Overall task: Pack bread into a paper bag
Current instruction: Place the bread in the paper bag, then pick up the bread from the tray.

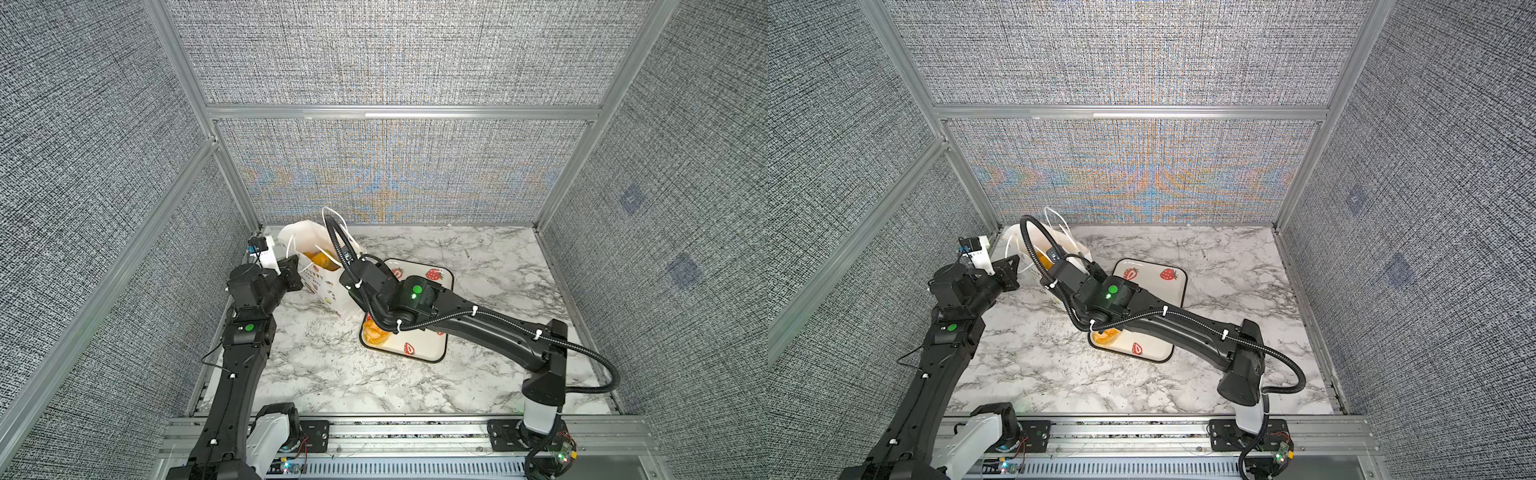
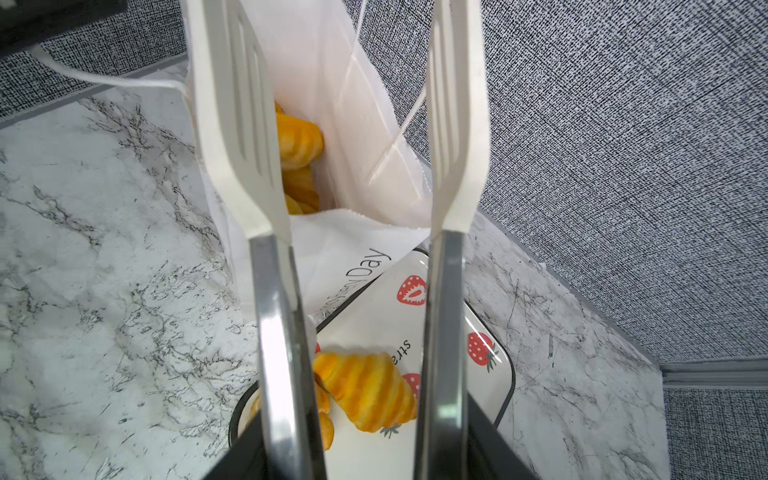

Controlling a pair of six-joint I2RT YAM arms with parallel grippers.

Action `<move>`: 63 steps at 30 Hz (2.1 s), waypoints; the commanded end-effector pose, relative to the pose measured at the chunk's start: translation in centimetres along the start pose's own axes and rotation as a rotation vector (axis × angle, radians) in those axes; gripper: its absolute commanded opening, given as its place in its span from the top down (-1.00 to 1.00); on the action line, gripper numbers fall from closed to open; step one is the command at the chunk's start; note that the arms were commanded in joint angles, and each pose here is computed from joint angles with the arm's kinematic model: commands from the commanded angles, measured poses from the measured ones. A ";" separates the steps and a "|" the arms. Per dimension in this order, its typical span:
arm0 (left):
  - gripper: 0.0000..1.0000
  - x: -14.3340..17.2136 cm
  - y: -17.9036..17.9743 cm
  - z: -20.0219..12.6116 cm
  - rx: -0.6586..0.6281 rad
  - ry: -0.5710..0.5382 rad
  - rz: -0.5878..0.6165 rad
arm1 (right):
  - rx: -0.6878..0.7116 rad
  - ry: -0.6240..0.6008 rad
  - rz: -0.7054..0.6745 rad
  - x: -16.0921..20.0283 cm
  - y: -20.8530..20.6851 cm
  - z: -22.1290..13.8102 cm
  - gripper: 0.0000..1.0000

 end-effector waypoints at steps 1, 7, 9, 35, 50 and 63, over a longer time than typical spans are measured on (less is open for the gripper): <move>1.00 -0.3 -0.2 -0.1 0.020 -0.021 0.009 | 0.016 -0.038 0.044 -0.5 -0.7 -0.9 -0.03; 1.00 -0.3 -0.2 -0.1 0.017 -0.020 0.008 | 0.004 -0.079 0.084 -0.6 -1.5 -2.7 -0.03; 1.00 -0.3 -0.2 -0.1 0.018 -0.020 0.010 | 0.000 -0.088 0.099 -0.5 -1.9 -3.3 -0.03; 1.00 -0.1 0.0 0.2 0.015 -0.009 0.002 | -0.030 0.082 0.247 9.2 -2.6 -4.8 -0.03; 1.00 0.0 0.0 0.3 0.015 -0.006 -0.001 | -0.203 0.237 0.357 14.4 1.0 -3.0 -0.03; 1.00 0.0 0.0 0.3 0.014 -0.006 0.001 | -0.301 0.358 0.343 17.2 4.4 -1.6 -0.03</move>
Point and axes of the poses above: each gripper's point midway between its finger pads, its own z axis out along the fingers, its own y axis along the line the jaws close on, x = y × z, the point moved 10 cm from there along -z, back along the fingers, and after that the axes turned 9 degrees about -z, right-handed, at the moved point
